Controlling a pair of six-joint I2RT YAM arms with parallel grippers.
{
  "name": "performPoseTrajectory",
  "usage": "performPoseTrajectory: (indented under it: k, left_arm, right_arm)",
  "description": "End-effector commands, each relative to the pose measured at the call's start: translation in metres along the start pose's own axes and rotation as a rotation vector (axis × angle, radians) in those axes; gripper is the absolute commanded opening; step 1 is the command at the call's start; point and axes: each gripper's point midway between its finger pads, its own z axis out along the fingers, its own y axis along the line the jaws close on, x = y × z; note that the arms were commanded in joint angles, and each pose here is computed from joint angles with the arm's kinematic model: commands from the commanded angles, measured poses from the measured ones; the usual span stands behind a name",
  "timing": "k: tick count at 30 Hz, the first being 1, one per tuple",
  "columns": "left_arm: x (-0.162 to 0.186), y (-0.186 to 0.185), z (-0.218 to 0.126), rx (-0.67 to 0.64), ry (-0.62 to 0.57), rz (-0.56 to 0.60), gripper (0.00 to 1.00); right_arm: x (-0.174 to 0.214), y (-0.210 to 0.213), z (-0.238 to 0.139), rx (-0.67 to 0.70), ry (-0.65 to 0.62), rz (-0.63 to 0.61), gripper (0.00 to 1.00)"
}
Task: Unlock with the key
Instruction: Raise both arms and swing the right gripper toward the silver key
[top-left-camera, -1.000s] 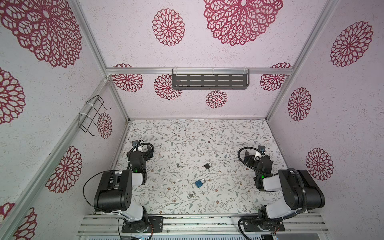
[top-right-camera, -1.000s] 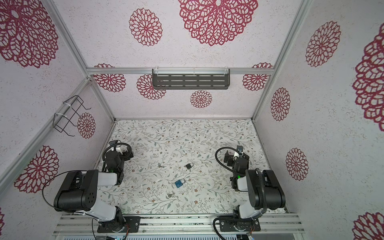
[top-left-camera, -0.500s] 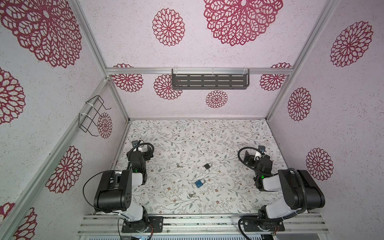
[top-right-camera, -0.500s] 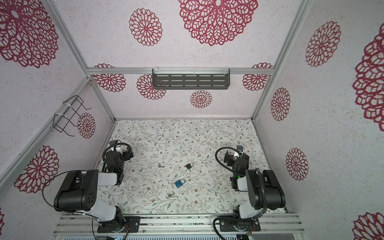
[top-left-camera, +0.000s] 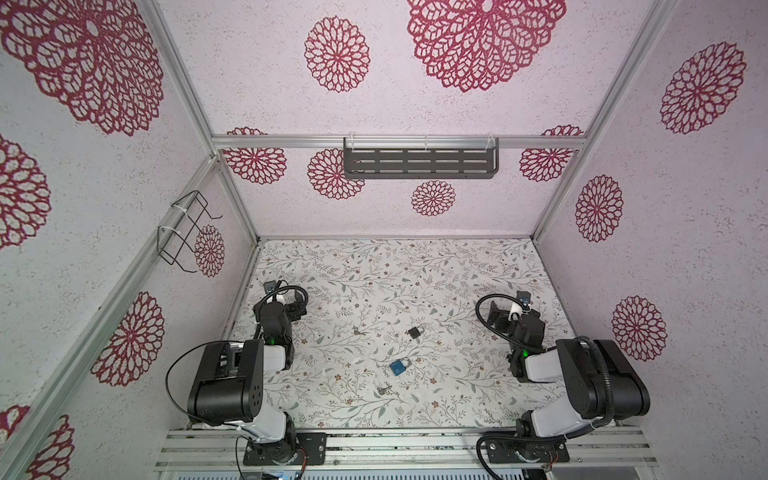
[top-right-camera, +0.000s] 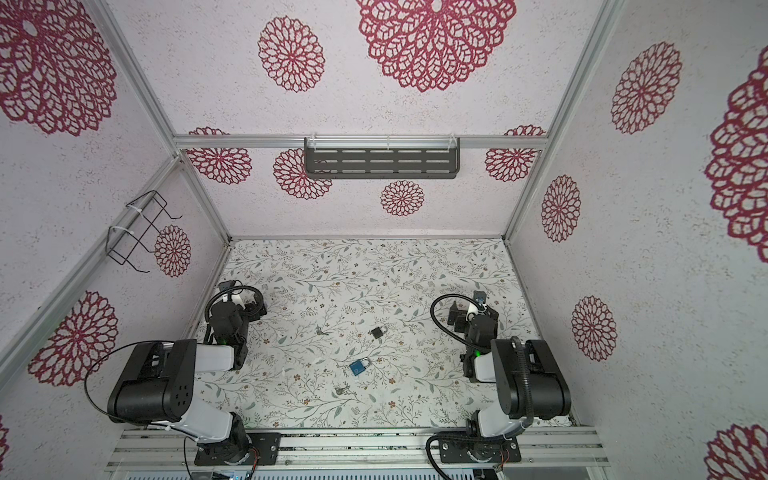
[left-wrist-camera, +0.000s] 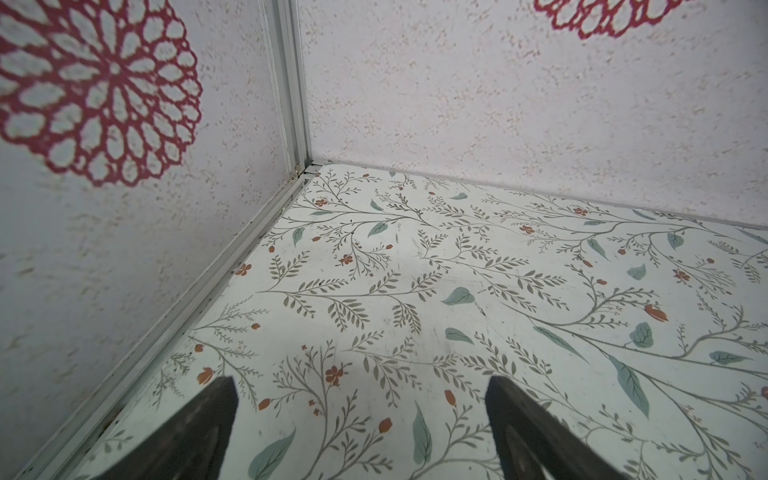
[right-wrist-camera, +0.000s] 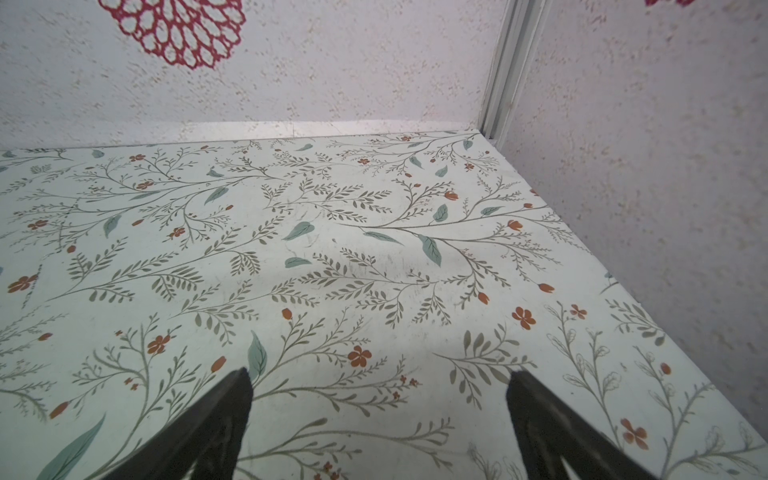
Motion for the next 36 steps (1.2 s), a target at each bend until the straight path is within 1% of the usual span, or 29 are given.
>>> performPoseTrajectory:
  k: [1, 4, 10, 13, 16, 18, 21, 23, 25, 26, 28, 29, 30, 32, 33, 34, 36]
  left_arm:
    - [-0.014, -0.001, -0.003, 0.008, -0.046, 0.008, 0.97]
    - [-0.021, 0.003, -0.005, -0.017, -0.046, 0.002, 0.97]
    - [-0.038, 0.001, -0.017, 0.001, -0.034, -0.003, 0.97]
    - [-0.045, 0.002, -0.025, 0.004, -0.013, -0.039, 0.97]
    - [-0.053, 0.001, -0.036, 0.023, -0.028, -0.083, 0.97]
    - [-0.059, -0.001, -0.043, 0.043, -0.038, -0.125, 0.97]
    - [-0.076, -0.004, -0.056, 0.082, -0.058, -0.219, 0.97]
    - [-0.086, -0.005, -0.065, 0.104, -0.051, -0.302, 0.97]
    - [-0.094, -0.006, -0.074, 0.117, -0.028, -0.390, 0.97]
    - [-0.098, -0.008, -0.078, 0.134, -0.012, -0.420, 0.97]
    - [-0.109, -0.019, -0.087, 0.215, -0.011, -0.455, 0.97]
    - [-0.111, -0.023, -0.090, 0.244, -0.006, -0.499, 0.97]
    - [-0.113, -0.025, -0.093, 0.262, -0.005, -0.533, 0.97]
    - [-0.107, -0.029, -0.097, 0.292, 0.014, -0.606, 0.97]
    - [-0.101, -0.027, -0.096, 0.284, 0.017, -0.668, 0.97]
    - [-0.095, -0.027, -0.096, 0.290, 0.016, -0.741, 0.98]
    - [-0.087, -0.032, -0.097, 0.333, 0.049, -0.810, 0.97]
  right_arm:
    - [-0.021, -0.004, -0.004, 0.031, -0.078, 0.002, 0.99]
    - [-0.024, -0.007, -0.007, 0.048, -0.085, 0.009, 0.99]
    - [-0.033, -0.007, -0.013, 0.044, -0.087, 0.010, 0.99]
    - [-0.039, -0.015, -0.017, 0.087, -0.067, 0.050, 0.99]
    - [-0.045, -0.020, -0.025, 0.106, -0.071, 0.091, 0.99]
    - [-0.049, -0.020, -0.027, 0.104, -0.036, 0.121, 0.99]
    - [-0.058, -0.012, -0.028, 0.063, 0.044, 0.134, 0.99]
    - [-0.065, -0.007, -0.031, 0.037, 0.079, 0.153, 0.99]
    - [-0.071, -0.005, -0.036, 0.028, 0.098, 0.201, 0.99]
    - [-0.074, -0.004, -0.039, 0.019, 0.105, 0.246, 0.99]
    - [-0.076, 0.001, -0.046, -0.014, 0.125, 0.294, 0.99]
    - [-0.076, 0.005, -0.051, -0.038, 0.131, 0.314, 0.99]
    - [-0.076, 0.007, -0.055, -0.053, 0.124, 0.349, 0.99]
    - [-0.071, 0.011, -0.065, -0.098, 0.100, 0.470, 0.99]
    - [-0.069, 0.013, -0.068, -0.120, 0.099, 0.511, 0.99]
    - [-0.068, 0.017, -0.072, -0.146, 0.101, 0.541, 0.99]
    - [-0.063, 0.022, -0.078, -0.166, 0.136, 0.565, 0.99]
